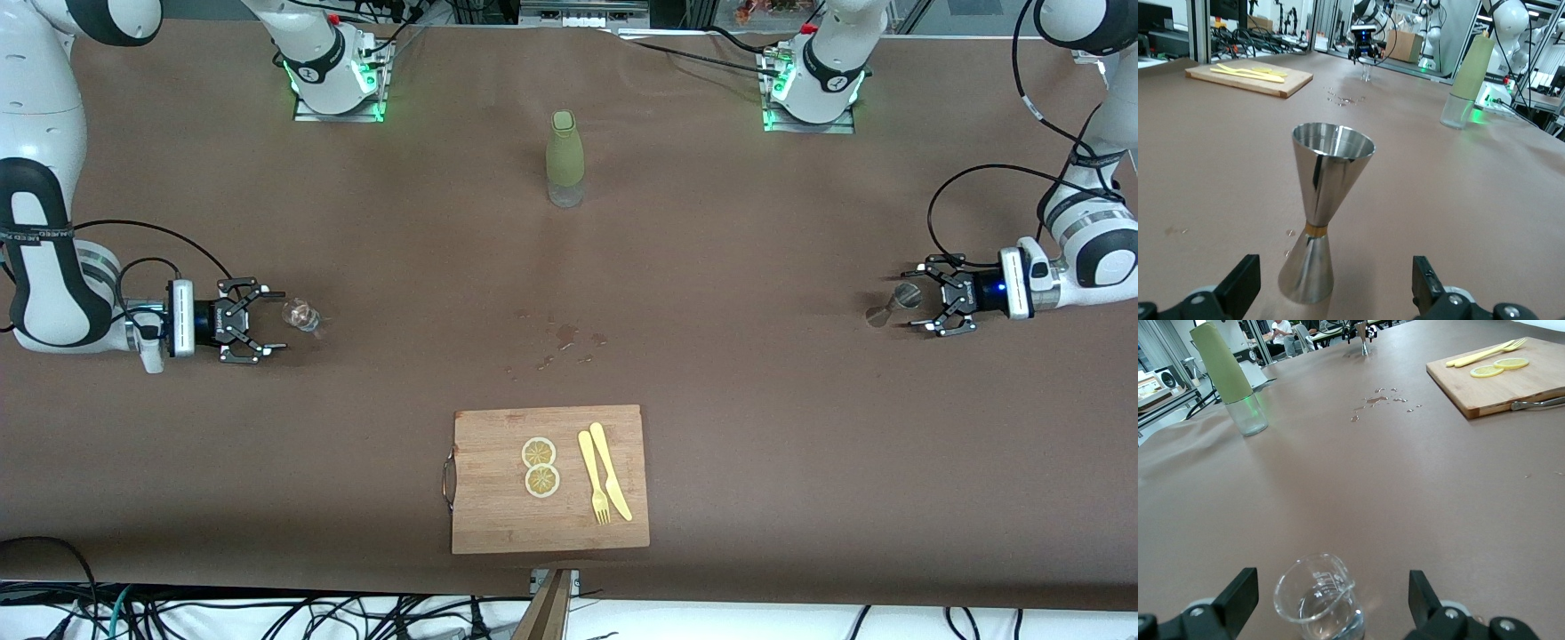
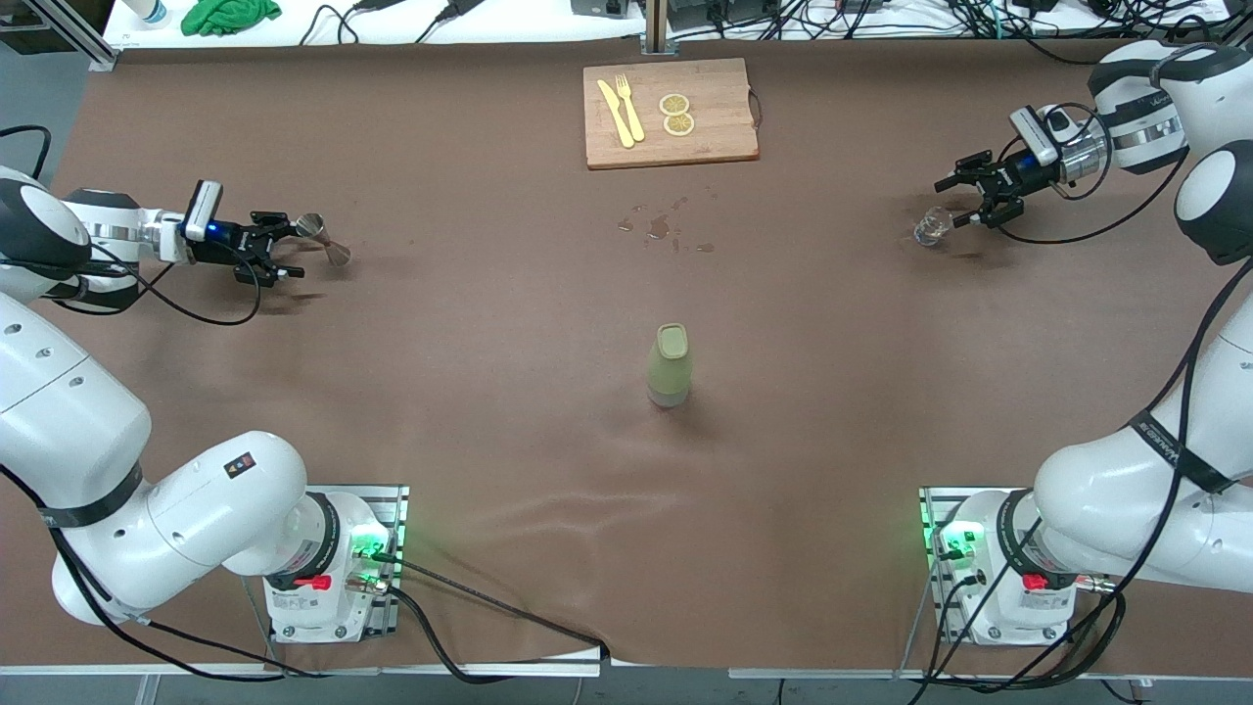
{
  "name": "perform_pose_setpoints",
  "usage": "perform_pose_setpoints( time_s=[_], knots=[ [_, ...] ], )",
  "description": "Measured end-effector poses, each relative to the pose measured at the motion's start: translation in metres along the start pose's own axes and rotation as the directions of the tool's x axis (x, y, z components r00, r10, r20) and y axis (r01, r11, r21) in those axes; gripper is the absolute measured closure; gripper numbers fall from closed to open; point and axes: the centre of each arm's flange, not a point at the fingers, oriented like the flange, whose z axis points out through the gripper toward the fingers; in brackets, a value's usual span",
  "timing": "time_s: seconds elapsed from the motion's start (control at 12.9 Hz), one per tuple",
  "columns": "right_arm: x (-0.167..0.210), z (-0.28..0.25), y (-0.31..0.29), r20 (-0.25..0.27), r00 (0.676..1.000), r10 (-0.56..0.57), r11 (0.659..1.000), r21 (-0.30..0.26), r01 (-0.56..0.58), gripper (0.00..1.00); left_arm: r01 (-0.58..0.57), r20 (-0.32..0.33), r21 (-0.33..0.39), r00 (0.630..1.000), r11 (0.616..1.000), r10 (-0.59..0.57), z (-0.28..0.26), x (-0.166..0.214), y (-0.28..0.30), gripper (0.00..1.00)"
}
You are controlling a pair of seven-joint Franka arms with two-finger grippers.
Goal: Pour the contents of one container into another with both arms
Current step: 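Close the right gripper on the beaker while the left gripper grasps the jigger, then lift the beaker and the jigger with both grippers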
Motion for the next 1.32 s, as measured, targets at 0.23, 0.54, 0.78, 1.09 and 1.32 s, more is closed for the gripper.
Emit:
perform_pose_setpoints(
  time_s=[0.23,0.54,0.78,1.09,1.32],
  knots=[
    [-0.009,0.009,-0.007,-0.007,1.0,0.018,1.0,0.013,-0.018,0.0,-0.011,-0.035,0.001,0.999,1.0,0.011,0.014,-0.001,0.004,0.0],
    [-0.017,0.013,-0.01,0.007,1.0,0.027,1.0,0.014,-0.027,0.0,-0.046,-0.075,0.001,0.996,0.999,0.046,0.036,0.006,0.001,0.0],
    [-0.023,0.016,-0.01,0.011,0.999,0.033,0.999,0.016,-0.033,0.0,-0.065,-0.088,-0.003,0.994,0.998,0.064,0.047,0.009,0.001,0.0],
    [-0.024,0.017,-0.01,0.025,0.999,0.032,0.999,0.016,-0.032,0.15,-0.075,-0.102,-0.005,0.992,0.997,0.075,0.055,0.006,0.006,0.03],
    [-0.024,0.02,-0.009,0.03,0.999,0.031,0.999,0.02,-0.032,0.39,-0.08,-0.114,0.007,0.99,0.997,0.081,0.058,0.005,0.007,0.37]
  ],
)
